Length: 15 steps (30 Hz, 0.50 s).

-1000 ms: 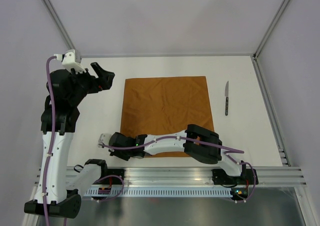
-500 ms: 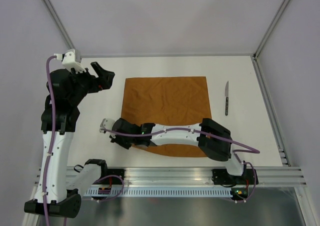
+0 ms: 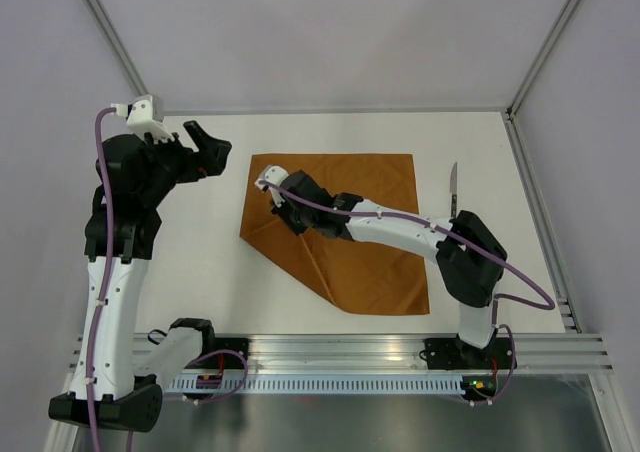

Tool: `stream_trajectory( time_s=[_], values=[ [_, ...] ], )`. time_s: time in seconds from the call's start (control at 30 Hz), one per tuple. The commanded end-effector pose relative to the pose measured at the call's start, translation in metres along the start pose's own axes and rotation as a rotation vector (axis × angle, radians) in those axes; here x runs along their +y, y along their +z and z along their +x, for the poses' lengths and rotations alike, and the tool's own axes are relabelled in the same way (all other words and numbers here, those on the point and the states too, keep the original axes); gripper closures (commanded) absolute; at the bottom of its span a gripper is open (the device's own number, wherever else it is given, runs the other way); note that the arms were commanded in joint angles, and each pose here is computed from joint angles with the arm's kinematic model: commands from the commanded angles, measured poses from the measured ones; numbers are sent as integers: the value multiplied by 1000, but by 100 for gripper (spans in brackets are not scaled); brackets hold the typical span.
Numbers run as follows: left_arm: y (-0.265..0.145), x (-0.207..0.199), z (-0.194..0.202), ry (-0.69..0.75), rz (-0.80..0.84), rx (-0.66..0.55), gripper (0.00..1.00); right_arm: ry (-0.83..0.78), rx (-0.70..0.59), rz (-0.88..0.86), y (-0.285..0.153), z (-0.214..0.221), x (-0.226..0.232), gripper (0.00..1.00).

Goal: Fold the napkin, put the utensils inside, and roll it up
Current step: Fold the napkin

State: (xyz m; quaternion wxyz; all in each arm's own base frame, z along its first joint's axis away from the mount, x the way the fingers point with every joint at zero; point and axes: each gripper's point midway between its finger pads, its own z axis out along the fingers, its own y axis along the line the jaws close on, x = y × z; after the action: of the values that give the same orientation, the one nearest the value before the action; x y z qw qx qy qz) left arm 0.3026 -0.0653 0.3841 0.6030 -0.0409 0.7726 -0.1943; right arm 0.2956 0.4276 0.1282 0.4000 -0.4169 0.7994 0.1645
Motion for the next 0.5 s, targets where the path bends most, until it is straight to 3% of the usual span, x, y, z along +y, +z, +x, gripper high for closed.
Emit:
stream_trajectory(
  time_s=[0.0, 0.47],
  values=[
    [0, -11, -8, -12, 56, -25, 0, 10, -19, 103, -21, -5, -53, 99],
    [10, -9, 11, -28, 79, 12, 0, 115, 62, 297, -34, 53, -181, 100]
  ],
)
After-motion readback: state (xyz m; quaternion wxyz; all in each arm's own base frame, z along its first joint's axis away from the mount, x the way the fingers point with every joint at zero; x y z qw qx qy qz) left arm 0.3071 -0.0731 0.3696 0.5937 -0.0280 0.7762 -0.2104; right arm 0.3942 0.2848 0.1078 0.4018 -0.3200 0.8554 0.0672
